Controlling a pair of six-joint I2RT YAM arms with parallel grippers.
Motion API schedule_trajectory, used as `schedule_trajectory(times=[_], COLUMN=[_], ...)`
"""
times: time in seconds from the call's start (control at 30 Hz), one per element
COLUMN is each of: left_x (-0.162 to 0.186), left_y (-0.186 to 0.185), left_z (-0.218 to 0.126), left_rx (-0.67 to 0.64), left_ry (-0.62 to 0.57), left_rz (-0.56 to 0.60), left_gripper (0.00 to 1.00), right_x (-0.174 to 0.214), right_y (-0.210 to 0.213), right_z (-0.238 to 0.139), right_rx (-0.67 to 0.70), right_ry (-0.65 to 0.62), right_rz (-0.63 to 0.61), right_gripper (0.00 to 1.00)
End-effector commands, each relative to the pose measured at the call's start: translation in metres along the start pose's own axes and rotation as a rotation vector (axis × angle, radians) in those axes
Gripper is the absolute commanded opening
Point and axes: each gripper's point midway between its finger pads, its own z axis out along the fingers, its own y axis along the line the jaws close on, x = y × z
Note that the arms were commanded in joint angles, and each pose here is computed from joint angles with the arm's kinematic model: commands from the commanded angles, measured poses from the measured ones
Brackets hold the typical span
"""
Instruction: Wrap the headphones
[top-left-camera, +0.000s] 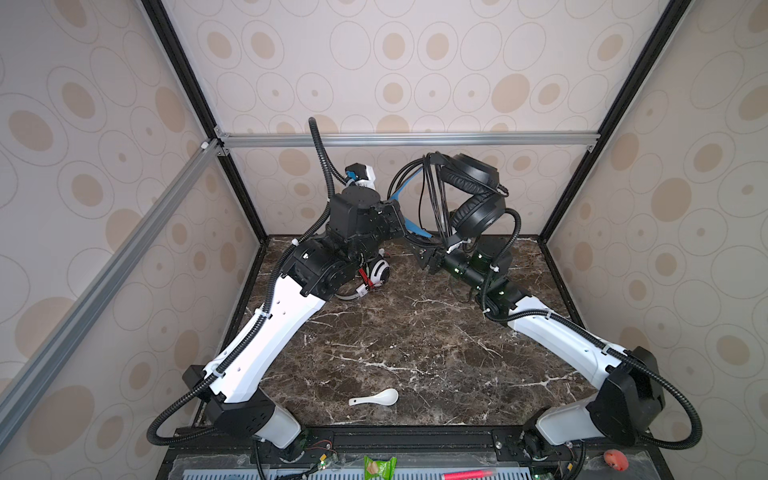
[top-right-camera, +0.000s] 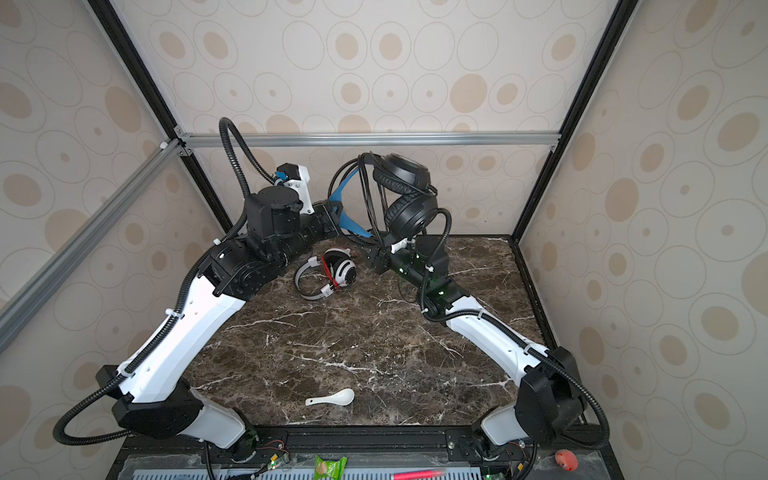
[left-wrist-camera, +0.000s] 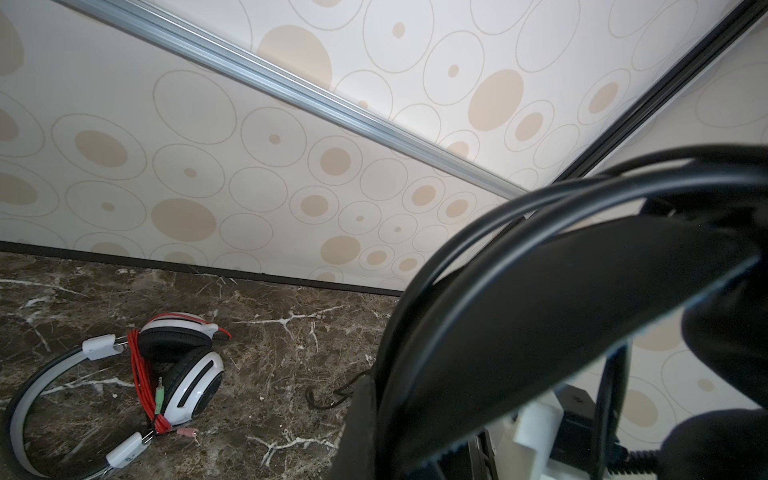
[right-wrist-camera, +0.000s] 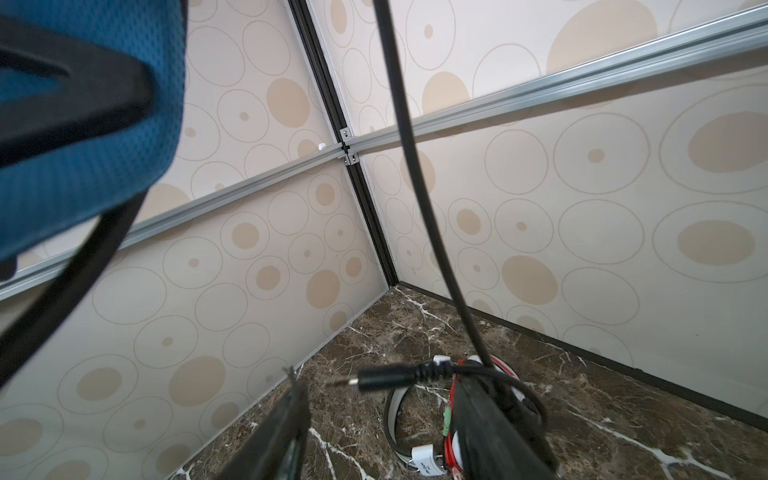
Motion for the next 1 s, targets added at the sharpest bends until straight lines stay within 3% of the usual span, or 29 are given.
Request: schedule_trajectory(times=[0.0, 0.63, 0.97], left_x=[-0.030, -0.029, -0.027], left_y=[-0.017, -0.019, -0.021], left_z=[-0.013, -0.012, -0.012], left_rx=[0.081, 0.088, 0.097], left_ry=[-0.095, -0.093, -0.090], left_rz=[-0.093, -0.080, -0.080], left_gripper=[0.00, 0.00, 0.00], right_x=[-0.016, 0.004, 0.011], right_y=[0.004, -0.023, -0.030], right_z=[0.004, 0.017, 0.020], right_rx=[0.005, 0.076, 0.066], right_ry=[-0.042, -0.012, 0.001], right_rz=[0.018, 0.146, 0.207], right_gripper=[0.57, 0.54, 0.48])
